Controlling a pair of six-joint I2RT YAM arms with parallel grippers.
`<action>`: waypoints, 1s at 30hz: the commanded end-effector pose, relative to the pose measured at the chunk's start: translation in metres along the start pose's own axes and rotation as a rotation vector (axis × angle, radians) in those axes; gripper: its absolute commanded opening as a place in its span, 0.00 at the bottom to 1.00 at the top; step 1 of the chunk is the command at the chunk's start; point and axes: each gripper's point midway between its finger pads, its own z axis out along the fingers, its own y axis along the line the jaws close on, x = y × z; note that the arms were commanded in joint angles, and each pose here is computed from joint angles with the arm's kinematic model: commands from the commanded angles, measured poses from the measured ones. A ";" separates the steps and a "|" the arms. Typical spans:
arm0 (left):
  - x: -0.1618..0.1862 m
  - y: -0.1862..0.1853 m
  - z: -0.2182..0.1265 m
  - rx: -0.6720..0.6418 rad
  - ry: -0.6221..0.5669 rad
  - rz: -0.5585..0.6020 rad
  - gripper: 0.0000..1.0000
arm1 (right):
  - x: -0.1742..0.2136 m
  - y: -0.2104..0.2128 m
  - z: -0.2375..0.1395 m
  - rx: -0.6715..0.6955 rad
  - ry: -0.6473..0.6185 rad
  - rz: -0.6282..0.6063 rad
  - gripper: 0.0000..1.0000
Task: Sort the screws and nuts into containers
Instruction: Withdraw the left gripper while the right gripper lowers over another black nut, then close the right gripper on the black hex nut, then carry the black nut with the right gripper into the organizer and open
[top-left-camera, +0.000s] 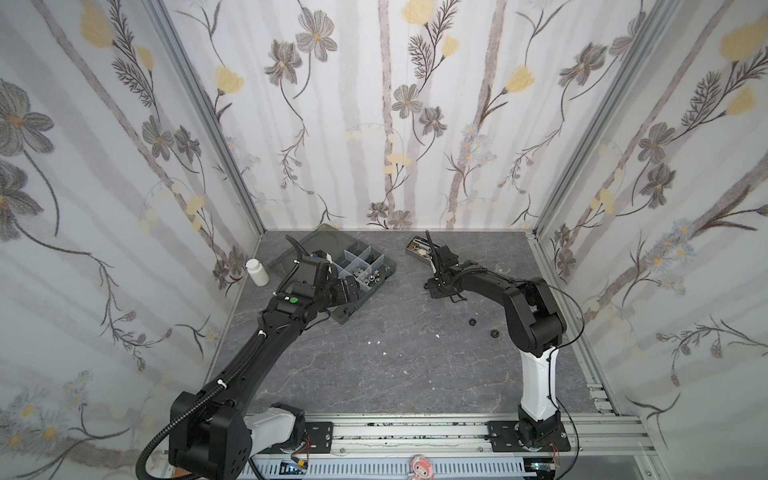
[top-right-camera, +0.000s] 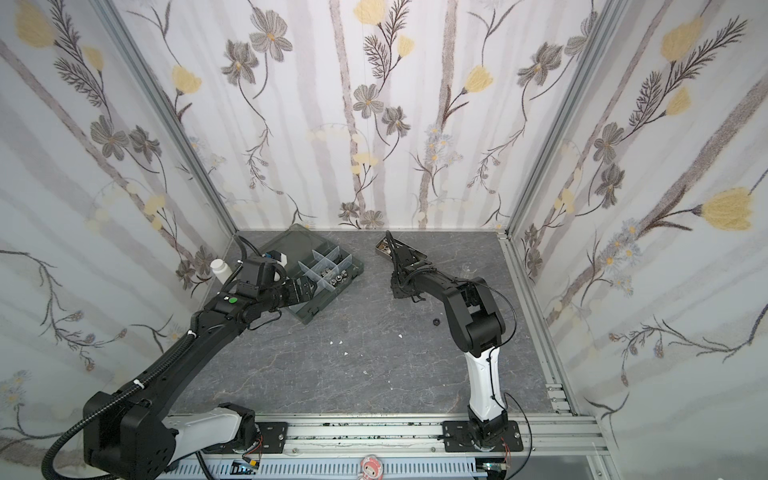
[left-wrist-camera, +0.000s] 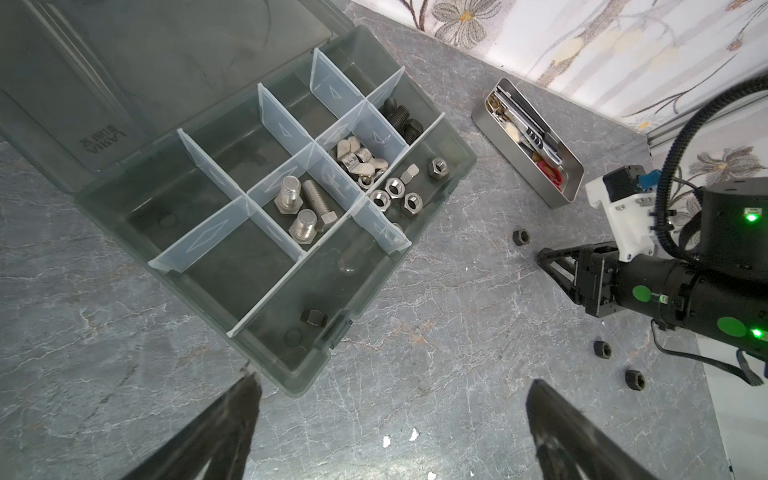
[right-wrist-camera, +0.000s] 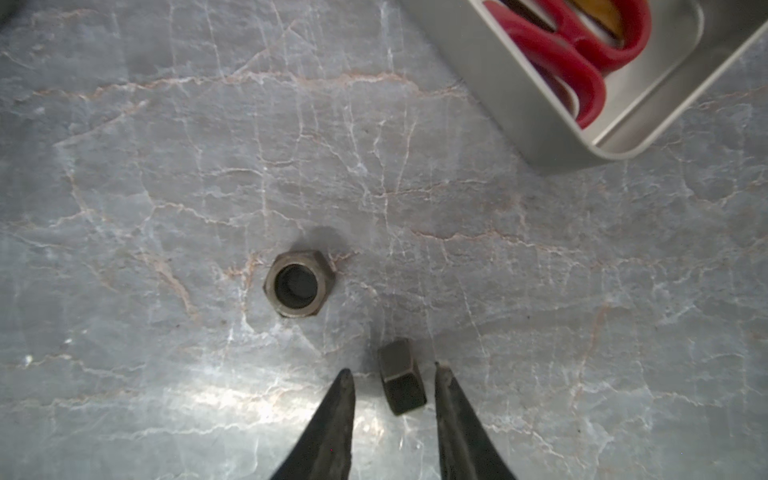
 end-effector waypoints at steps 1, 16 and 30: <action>-0.003 0.000 0.002 0.010 -0.011 -0.010 1.00 | 0.000 -0.001 0.005 0.011 0.004 -0.021 0.33; -0.003 0.004 0.004 0.016 -0.005 -0.029 1.00 | -0.005 0.009 0.002 0.005 -0.020 -0.037 0.13; -0.023 0.014 -0.021 -0.040 -0.126 -0.042 1.00 | -0.051 0.117 -0.069 -0.154 -0.197 -0.146 0.09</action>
